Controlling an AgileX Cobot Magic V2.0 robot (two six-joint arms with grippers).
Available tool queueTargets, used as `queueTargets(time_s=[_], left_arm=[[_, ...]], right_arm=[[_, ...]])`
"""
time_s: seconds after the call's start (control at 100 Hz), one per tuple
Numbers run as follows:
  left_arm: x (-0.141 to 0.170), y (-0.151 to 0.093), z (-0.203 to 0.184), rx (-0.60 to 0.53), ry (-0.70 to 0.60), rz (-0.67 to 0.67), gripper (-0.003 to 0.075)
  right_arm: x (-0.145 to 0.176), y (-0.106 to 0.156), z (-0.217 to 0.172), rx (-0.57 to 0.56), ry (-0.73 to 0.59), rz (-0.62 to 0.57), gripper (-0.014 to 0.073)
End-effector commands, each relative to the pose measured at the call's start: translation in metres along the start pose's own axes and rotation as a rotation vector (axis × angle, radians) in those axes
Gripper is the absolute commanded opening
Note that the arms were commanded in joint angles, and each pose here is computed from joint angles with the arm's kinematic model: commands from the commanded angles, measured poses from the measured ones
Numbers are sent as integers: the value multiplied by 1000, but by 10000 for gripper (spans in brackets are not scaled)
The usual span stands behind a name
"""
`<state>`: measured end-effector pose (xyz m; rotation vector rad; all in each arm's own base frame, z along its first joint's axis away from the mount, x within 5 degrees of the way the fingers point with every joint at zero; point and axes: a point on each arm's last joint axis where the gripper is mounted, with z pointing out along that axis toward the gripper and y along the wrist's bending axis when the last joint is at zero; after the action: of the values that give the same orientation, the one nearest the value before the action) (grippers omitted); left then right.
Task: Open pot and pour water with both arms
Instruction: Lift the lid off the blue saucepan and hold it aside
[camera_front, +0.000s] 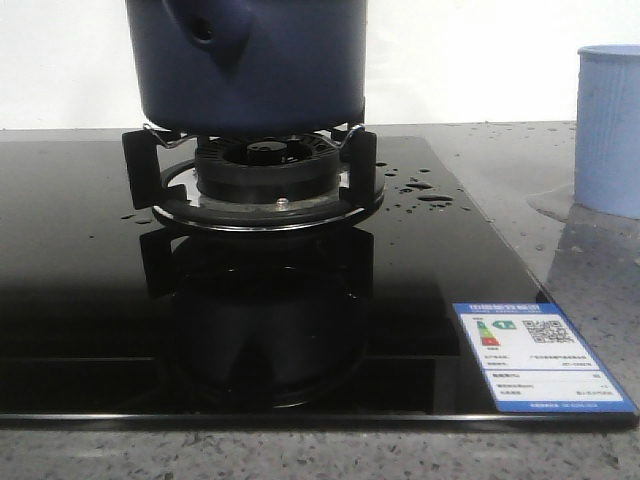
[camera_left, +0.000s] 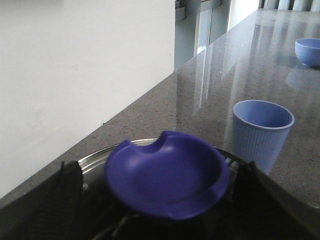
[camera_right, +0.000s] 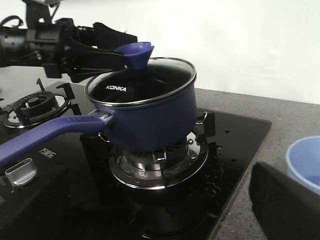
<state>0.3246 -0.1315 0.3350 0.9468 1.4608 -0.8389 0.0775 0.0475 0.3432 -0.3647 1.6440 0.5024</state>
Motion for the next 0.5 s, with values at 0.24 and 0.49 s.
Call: queueTargets(time_s=[0.24, 0.49], left_arm=[[-20, -5, 13, 93, -143, -34, 572], [-23, -15, 33, 134, -136, -19, 567]], right_arm=[[-14, -3, 0, 30, -67, 20, 636], [-14, -3, 0, 31, -68, 20, 636]])
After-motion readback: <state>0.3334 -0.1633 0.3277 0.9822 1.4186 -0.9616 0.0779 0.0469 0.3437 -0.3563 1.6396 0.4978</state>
